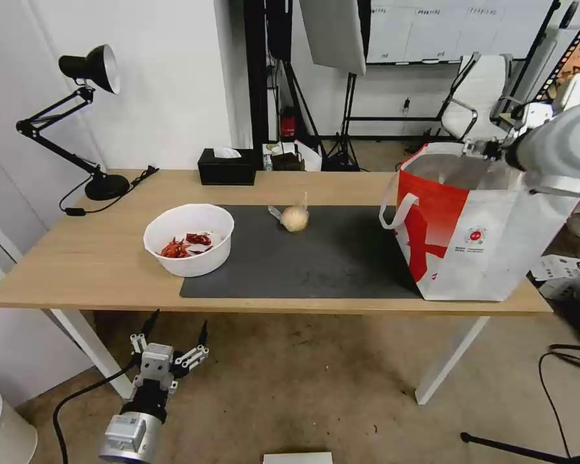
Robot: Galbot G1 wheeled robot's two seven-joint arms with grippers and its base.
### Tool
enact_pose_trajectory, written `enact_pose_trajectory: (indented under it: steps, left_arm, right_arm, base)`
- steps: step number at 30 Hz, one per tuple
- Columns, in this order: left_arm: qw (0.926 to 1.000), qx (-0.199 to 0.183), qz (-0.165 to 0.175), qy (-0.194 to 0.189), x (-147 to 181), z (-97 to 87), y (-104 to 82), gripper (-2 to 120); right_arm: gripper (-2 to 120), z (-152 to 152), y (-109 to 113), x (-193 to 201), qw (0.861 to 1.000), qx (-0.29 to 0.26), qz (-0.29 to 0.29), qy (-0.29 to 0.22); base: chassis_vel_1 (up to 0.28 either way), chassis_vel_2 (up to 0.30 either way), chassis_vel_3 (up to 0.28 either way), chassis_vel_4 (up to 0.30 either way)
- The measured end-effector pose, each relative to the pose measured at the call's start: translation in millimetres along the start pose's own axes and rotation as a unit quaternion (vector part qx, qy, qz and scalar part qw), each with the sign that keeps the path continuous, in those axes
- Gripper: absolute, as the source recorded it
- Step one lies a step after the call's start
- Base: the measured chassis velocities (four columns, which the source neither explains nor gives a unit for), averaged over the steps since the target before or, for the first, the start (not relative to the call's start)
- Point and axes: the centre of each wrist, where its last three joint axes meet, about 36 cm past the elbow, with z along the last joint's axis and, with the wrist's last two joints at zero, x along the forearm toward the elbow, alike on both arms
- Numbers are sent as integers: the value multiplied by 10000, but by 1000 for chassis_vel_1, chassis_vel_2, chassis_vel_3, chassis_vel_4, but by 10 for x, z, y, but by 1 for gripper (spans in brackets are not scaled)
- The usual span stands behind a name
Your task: Pick up the trash from the table and place it into the takeout bag.
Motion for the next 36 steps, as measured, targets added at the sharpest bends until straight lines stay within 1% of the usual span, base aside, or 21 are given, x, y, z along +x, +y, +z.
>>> enact_pose_trajectory:
  steps: [2, 3, 6, 9, 15, 19, 21, 22, 23, 24, 25, 26, 27, 28, 29, 30, 32, 33, 34, 35, 36]
  left_arm:
    - [10000, 13, -1, -14, 3, -10, -17, 100]
    - [10000, 13, -1, -14, 3, -10, -17, 100]
    - [10000, 25, 0, -38, 11, -31, -26, 100]
    - [10000, 33, -4, -63, 19, -43, -28, 100]
    - [9999, 30, -21, -146, 24, -87, -14, 100]
    - [9998, 23, -10, -201, 17, -123, -5, 100]
    - [9997, 44, -12, -251, 14, -135, -7, 100]
    - [9997, 44, -12, -251, 14, -135, -7, 100]
    - [9996, 69, -13, -285, 14, -136, -16, 100]
    - [9993, 127, -17, -352, 9, -136, -42, 100]
    - [9990, 171, -7, -405, 4, -136, -60, 100]
    - [9990, 171, -7, -405, 4, -136, -60, 100]
    - [9989, 192, -6, -439, 2, -138, -67, 100]
    - [9987, 219, -34, -462, 7, -143, -72, 100]
    - [9985, 240, -117, -476, 32, -155, -61, 100]
    - [9985, 240, -117, -476, 32, -155, -61, 100]
    - [9977, 267, -371, -491, 109, -186, -26, 100]
    - [9974, 274, -422, -510, 116, -205, -18, 100]
    - [9974, 274, -422, -510, 116, -205, -18, 100]
    - [9971, 278, -449, -549, 110, -230, -12, 100]
    - [9970, 279, -463, -557, 102, -239, -10, 100]
  right_arm:
    - [100, -76, -19, -45, 9991, 394, -157, -7]
    - [100, -76, -19, -45, 9991, 394, -157, -7]
    - [100, -22, -39, -201, 9962, 824, -247, 102]
    - [100, -34, -25, -246, 9955, 923, -193, 72]
    - [100, -38, 54, -225, 9967, 789, -173, 27]
    - [100, -10, 83, -133, 9977, 635, -195, -149]
    - [100, 113, 88, 30, 9952, 188, -426, -864]
    - [100, 113, 88, 30, 9952, 188, -426, -864]
    - [100, 269, 92, 95, 9897, 38, -641, -1281]
    - [100, 437, 68, 176, 9785, -49, -915, -1845]
    - [100, 648, 52, 255, 9608, 68, -1155, -2519]
    - [100, 648, 52, 255, 9608, 68, -1155, -2519]
    - [100, 803, 54, 284, 9481, 181, -1305, -2894]
    - [100, 1081, 74, 312, 9275, 363, -1576, -3369]
    - [100, 1321, 124, 319, 9158, 433, -1845, -3541]
    - [100, 1321, 124, 319, 9158, 433, -1845, -3541]
    - [100, 1761, 274, 328, 9073, 350, -2326, -3484]
    - [100, 1911, 313, 374, 9040, 301, -2455, -3487]
    - [100, 1911, 313, 374, 9040, 301, -2455, -3487]
    - [100, 2098, 337, 444, 9007, 248, -2572, -3492]
    - [100, 2315, 340, 508, 9017, 188, -2636, -3422]
  base:
    - [0, 0, 0, 0]
    - [0, 0, 0, 0]
    - [0, 0, 0, 0]
    - [0, 0, 0, 0]
    - [0, 0, 0, 0]
    - [0, 0, 0, 0]
    - [0, 0, 0, 0]
    - [0, 0, 0, 0]
    - [0, 0, 0, 0]
    - [0, 0, 0, 0]
    - [0, 0, 0, 0]
    - [0, 0, 0, 0]
    - [0, 0, 0, 0]
    - [0, 0, 0, 0]
    - [0, 0, 0, 0]
    - [0, 0, 0, 0]
    - [0, 0, 0, 0]
    - [0, 0, 0, 0]
    - [0, 0, 0, 0]
    - [0, 0, 0, 0]
    - [46, 8, 54, 26]
